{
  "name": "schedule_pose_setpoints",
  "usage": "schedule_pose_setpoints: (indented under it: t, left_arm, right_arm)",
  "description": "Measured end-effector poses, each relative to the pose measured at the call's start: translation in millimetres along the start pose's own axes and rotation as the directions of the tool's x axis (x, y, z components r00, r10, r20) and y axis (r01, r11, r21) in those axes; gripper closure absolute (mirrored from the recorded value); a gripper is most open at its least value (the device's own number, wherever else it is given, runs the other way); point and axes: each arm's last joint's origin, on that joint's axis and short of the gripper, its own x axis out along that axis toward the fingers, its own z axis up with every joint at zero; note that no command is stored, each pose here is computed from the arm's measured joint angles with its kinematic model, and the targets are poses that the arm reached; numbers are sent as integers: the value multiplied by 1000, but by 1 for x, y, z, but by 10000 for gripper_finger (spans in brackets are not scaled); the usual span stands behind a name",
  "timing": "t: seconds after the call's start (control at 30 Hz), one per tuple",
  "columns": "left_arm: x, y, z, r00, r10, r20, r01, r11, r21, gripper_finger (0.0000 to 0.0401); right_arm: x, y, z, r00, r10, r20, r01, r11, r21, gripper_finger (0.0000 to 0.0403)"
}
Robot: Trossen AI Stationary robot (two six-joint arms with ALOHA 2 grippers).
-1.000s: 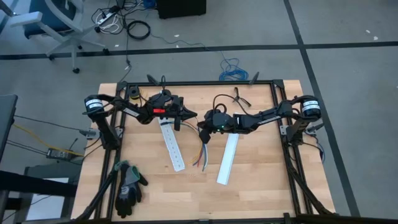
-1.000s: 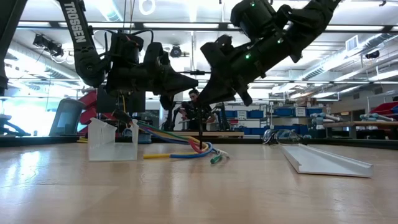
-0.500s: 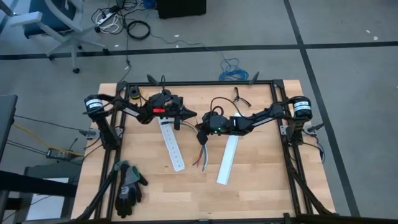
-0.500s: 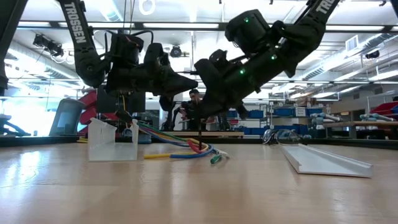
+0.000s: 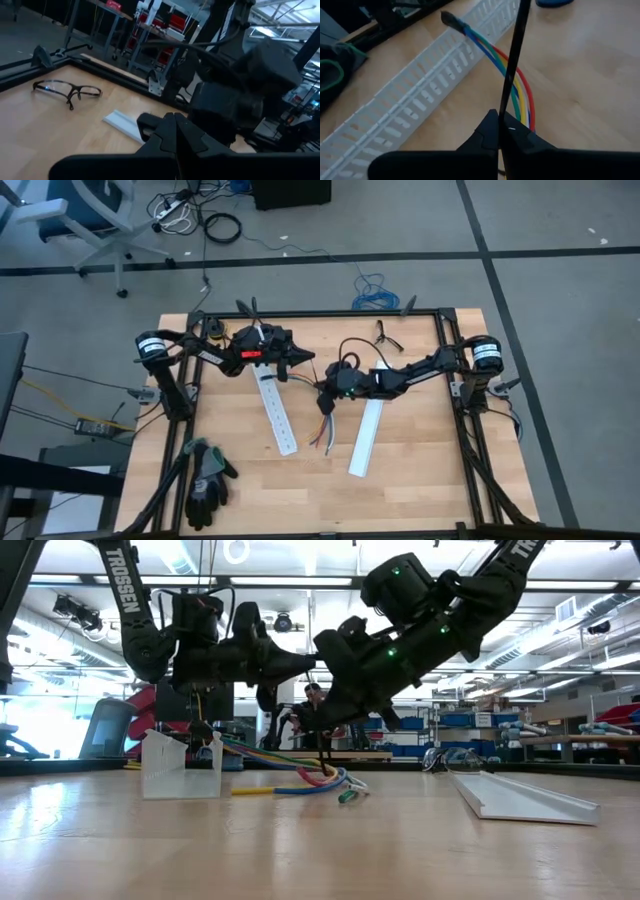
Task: Ziptie cables
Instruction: Wrap the zip tie into the cable wires
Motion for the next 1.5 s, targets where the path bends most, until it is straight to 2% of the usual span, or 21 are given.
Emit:
schedule_pose_setpoints:
  t: [0.6, 0.9, 1.17, 1.33, 1.5]
  left_arm:
    - [10, 0, 17, 997, 13, 73, -14, 1000, 14, 401]
    - [10, 2, 19, 991, 71, 115, -74, 997, 20, 401]
    - [9, 4, 21, 988, 83, 129, -87, 996, 21, 401]
    - [9, 2, 22, 995, 14, 103, -18, 999, 35, 390]
    - [9, 2, 18, 999, -23, 44, 22, 1000, 17, 360]
  right_arm:
    - [-4, -3, -22, 981, -96, -169, 99, 995, 9, 403]
    - [-7, -1, -31, 967, -150, -207, 153, 988, -2, 403]
    - [-8, -3, -33, 959, -178, -222, 184, 983, 3, 403]
    - [-7, -1, -33, 967, -169, -191, 166, 986, -31, 396]
    - [-6, 5, -29, 982, -122, -143, 112, 991, -73, 362]
